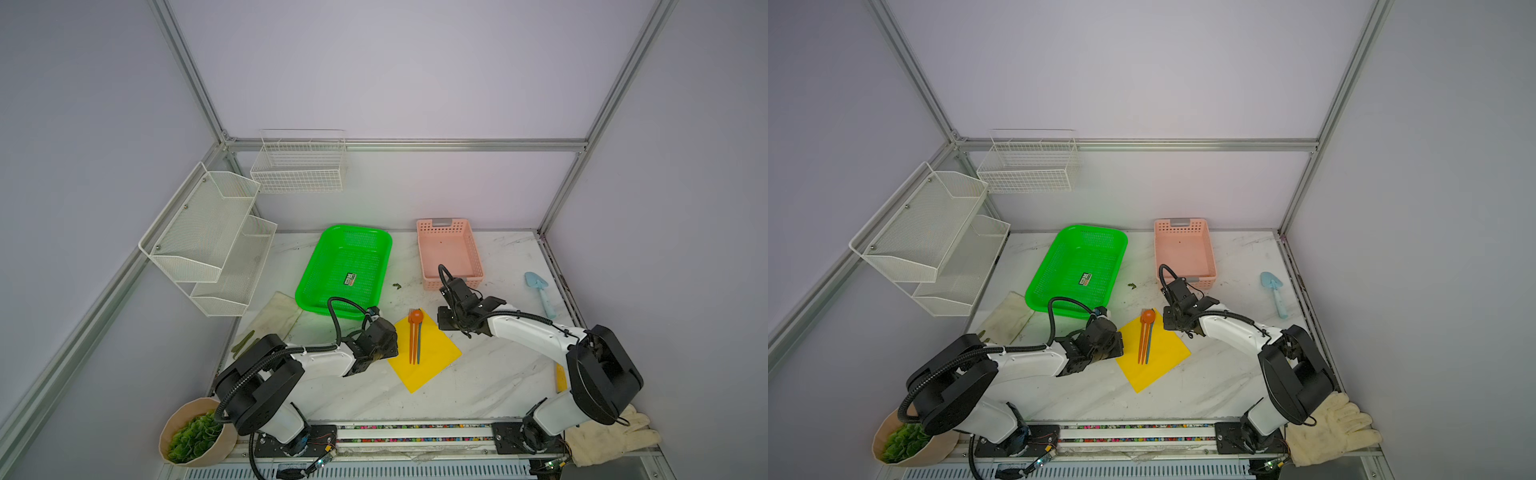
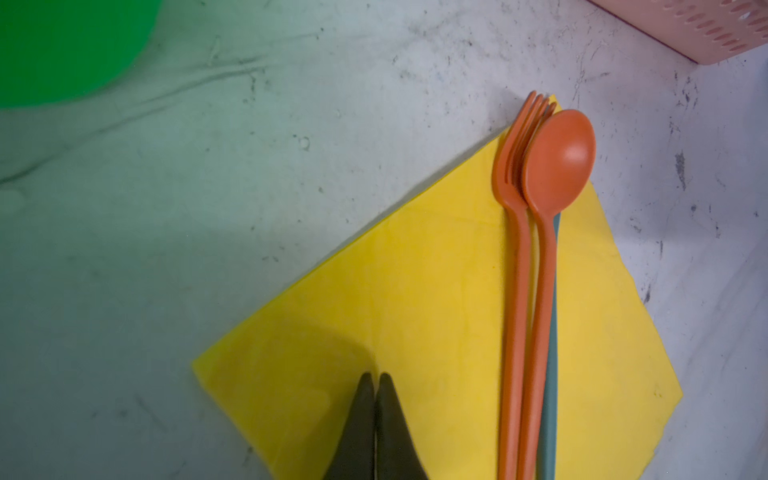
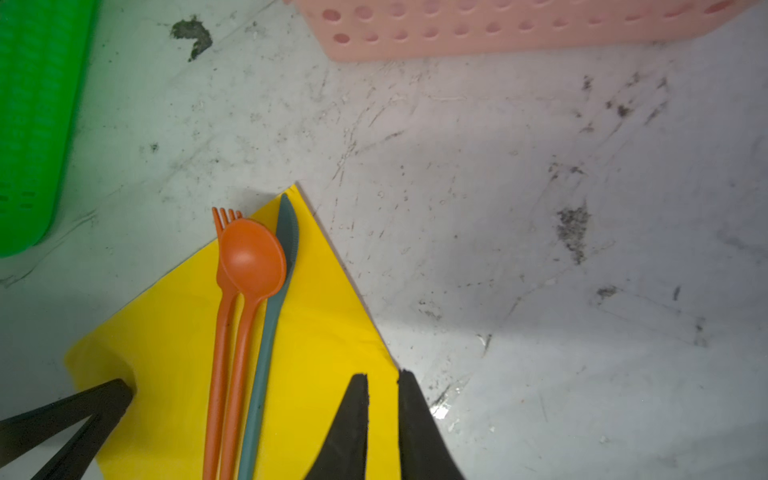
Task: Place the utensils on the paper napkin and roll it up
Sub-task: 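Raise the right gripper off the utensils while the left gripper moves over the napkin, then move the right gripper to the napkin corner nearest the robot and pinch it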
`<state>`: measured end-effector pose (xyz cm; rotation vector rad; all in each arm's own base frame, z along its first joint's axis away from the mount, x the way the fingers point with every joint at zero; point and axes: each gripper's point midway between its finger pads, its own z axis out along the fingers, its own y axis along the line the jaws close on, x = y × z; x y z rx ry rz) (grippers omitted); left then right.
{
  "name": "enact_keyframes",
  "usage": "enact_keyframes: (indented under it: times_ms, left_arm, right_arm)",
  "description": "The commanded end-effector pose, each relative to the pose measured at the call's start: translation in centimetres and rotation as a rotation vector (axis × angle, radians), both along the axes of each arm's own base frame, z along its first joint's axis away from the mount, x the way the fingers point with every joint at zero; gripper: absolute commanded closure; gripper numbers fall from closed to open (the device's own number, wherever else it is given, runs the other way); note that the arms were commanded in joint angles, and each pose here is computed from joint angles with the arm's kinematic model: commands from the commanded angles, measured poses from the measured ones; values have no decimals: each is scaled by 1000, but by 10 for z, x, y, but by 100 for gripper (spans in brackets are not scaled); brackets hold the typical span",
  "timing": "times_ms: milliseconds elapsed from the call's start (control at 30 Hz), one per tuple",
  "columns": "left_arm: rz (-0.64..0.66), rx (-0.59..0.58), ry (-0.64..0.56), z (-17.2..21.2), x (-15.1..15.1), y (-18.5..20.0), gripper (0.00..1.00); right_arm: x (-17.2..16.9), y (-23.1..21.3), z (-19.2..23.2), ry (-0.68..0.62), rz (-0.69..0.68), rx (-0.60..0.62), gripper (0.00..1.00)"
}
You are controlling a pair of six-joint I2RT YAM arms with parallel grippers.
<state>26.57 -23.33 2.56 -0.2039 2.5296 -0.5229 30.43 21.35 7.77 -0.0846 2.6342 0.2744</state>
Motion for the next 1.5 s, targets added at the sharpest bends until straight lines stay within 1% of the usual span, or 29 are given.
enact_keyframes:
  times_ms: [0,100,200,267,300,400,500,600,733,833,933,1033,1200,1467]
  left_arm:
    - [31,110,122,-35,-32,32,94]
    - [15,92,105,-29,-31,26,94]
    - [-10,59,67,-12,-27,18,91]
    - [-17,46,43,1,-24,15,82]
    - [-17,26,10,17,-22,14,76]
    - [-15,26,-59,46,-15,19,57]
    - [13,43,-116,72,-8,29,49]
    - [20,71,-144,90,-4,39,49]
    - [29,55,-176,105,-3,51,50]
    - [40,48,-191,108,-4,59,51]
    - [37,46,-195,108,-6,61,51]
    - [34,43,-193,108,-8,63,51]
    - [44,45,-201,110,-11,70,53]
    - [74,48,-211,112,-17,86,54]
  right_arm:
    - [-10,13,-4,-7,81,-15,79]
    - [-20,23,5,-31,174,-16,70]
    - [-36,35,23,-71,280,4,53]
    - [-48,38,33,-94,324,-6,48]
    - [-54,39,36,-98,346,-18,47]
    - [-77,48,33,-81,419,-55,47]
    - [-103,65,35,-79,501,-80,47]
    - [-128,77,31,-69,572,-142,46]
    - [-160,80,21,-29,634,-206,46]
    - [-190,85,5,18,697,-219,47]
    - [-214,96,-6,24,750,-227,46]
    - [-218,92,-19,28,748,-285,47]
    - [-212,85,-29,20,714,-345,55]
    - [-208,85,-43,26,741,-420,57]
